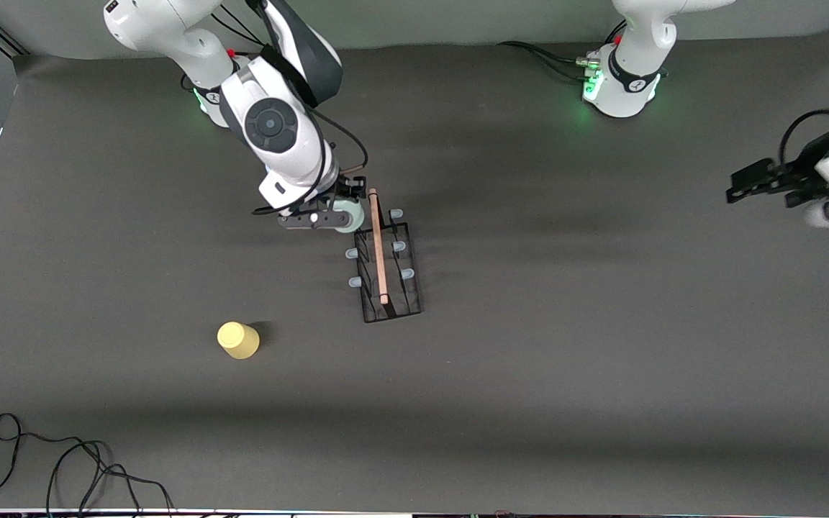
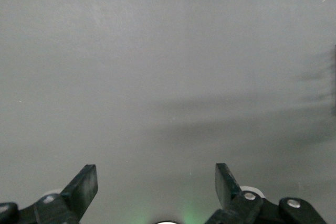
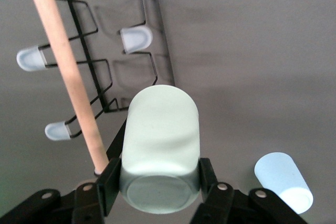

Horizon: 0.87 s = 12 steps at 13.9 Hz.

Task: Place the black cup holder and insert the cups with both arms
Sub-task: 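Hang the pale green cup on a rack peg with the right gripper, then move the right gripper to the yellow cup and grasp it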

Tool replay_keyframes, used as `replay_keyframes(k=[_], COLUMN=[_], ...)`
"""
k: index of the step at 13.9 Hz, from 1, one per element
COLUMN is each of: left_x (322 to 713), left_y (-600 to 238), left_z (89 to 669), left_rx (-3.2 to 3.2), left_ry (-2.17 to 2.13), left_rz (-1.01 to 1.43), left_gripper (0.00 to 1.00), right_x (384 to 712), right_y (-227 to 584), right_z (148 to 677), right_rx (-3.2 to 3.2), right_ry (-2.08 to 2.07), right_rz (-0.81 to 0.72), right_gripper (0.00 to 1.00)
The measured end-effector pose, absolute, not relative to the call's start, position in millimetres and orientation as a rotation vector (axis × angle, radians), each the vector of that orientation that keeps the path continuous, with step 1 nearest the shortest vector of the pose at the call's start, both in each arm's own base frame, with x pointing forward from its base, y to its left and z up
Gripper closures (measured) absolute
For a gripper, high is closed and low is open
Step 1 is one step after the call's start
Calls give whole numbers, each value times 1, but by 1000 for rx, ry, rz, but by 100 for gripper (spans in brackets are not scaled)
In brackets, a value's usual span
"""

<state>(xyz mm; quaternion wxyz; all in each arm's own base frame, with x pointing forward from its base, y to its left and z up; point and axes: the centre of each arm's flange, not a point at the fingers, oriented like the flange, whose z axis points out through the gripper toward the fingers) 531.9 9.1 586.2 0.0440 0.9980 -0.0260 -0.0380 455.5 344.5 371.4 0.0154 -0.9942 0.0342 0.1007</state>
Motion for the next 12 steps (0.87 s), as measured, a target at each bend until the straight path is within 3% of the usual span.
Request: replay_keyframes(k=[4,8,12], left_x=[533,539,547], left_y=[-15,-18,-21], left_z=[601,601,602], left_rx=[3089,3096,3101], left_ry=[-70,-59,-68], left_rz=[-101,-96,-90], left_gripper=[0,0,0], right_x=[464,487,542], right_y=[342,321,230], right_z=[354,352,362], right_rx=[-3097,-3101,-3100], right_ry=[132,183,37], right_rz=[305,297,212], right_gripper=[35,1,0])
